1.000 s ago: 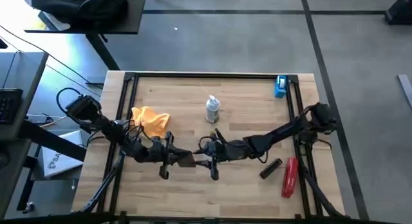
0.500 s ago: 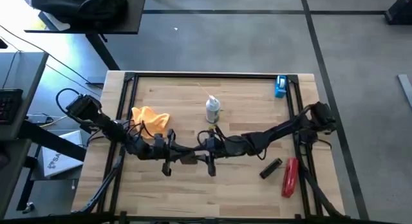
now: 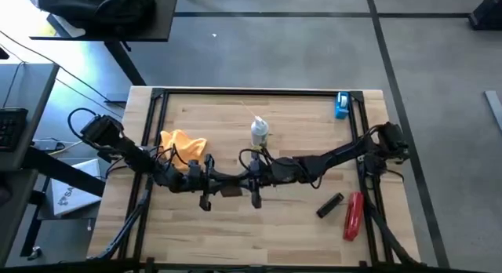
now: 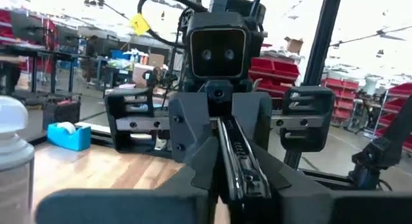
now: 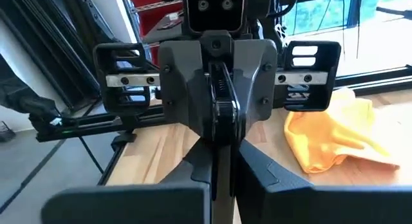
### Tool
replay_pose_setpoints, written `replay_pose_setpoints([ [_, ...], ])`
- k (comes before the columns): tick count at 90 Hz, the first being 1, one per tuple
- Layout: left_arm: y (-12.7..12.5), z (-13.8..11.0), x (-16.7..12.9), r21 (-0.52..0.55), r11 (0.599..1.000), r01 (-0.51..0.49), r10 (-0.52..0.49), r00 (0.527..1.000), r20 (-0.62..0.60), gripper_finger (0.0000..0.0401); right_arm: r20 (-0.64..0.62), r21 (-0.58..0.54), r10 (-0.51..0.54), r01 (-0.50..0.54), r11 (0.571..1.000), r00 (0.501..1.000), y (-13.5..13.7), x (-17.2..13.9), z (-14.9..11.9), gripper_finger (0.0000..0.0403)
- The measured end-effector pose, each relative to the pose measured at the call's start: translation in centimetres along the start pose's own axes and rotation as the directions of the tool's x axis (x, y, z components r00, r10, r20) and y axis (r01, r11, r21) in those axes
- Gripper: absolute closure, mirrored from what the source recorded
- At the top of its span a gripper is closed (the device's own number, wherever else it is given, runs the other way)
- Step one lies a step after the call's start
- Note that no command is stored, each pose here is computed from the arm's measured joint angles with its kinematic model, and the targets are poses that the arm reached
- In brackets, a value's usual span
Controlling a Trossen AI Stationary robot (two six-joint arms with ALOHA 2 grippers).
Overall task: Apply microfiber cloth
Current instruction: Wipe the back of the cellphone with the yellow microfiber cloth
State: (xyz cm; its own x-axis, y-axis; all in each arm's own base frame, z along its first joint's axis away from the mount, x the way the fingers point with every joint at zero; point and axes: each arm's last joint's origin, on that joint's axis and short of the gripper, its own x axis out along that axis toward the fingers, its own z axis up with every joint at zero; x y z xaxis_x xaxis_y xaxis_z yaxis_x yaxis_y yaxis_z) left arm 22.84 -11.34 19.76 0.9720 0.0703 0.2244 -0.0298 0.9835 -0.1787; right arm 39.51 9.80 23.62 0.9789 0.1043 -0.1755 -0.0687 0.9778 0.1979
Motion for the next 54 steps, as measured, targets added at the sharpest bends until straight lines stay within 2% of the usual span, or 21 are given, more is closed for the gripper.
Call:
replay_pose_setpoints([
  [11, -0.8, 0.5, -0.8, 0.033, 0.999, 0.008, -0.008, 1.0, -0.005, 0.0308, -0.001, -0.002, 0.004, -0.004, 1.0, 1.0, 0.1, 0.0, 0.0, 0.0399],
  [27, -1.7, 0.6, -2.0, 0.101, 0.994, -0.052, 0.061, 0.995, -0.084, 0.0272, 0.015, -0.011, 0.007, -0.007, 1.0, 1.0, 0.2, -0.1, 0.3, 0.04],
  [43, -1.7, -0.1, -2.2, 0.077, 0.995, -0.06, 0.07, 0.987, -0.146, 0.0264, 0.061, -0.044, 0.016, -0.013, 0.999, 0.998, 0.3, -0.2, 0.7, 0.0401],
  [54, -1.5, -0.2, -2.1, 0.083, 0.994, -0.066, 0.078, 0.985, -0.153, 0.0273, 0.066, -0.04, 0.033, -0.031, 0.999, 0.997, 0.4, -0.2, 0.8, 0.04],
])
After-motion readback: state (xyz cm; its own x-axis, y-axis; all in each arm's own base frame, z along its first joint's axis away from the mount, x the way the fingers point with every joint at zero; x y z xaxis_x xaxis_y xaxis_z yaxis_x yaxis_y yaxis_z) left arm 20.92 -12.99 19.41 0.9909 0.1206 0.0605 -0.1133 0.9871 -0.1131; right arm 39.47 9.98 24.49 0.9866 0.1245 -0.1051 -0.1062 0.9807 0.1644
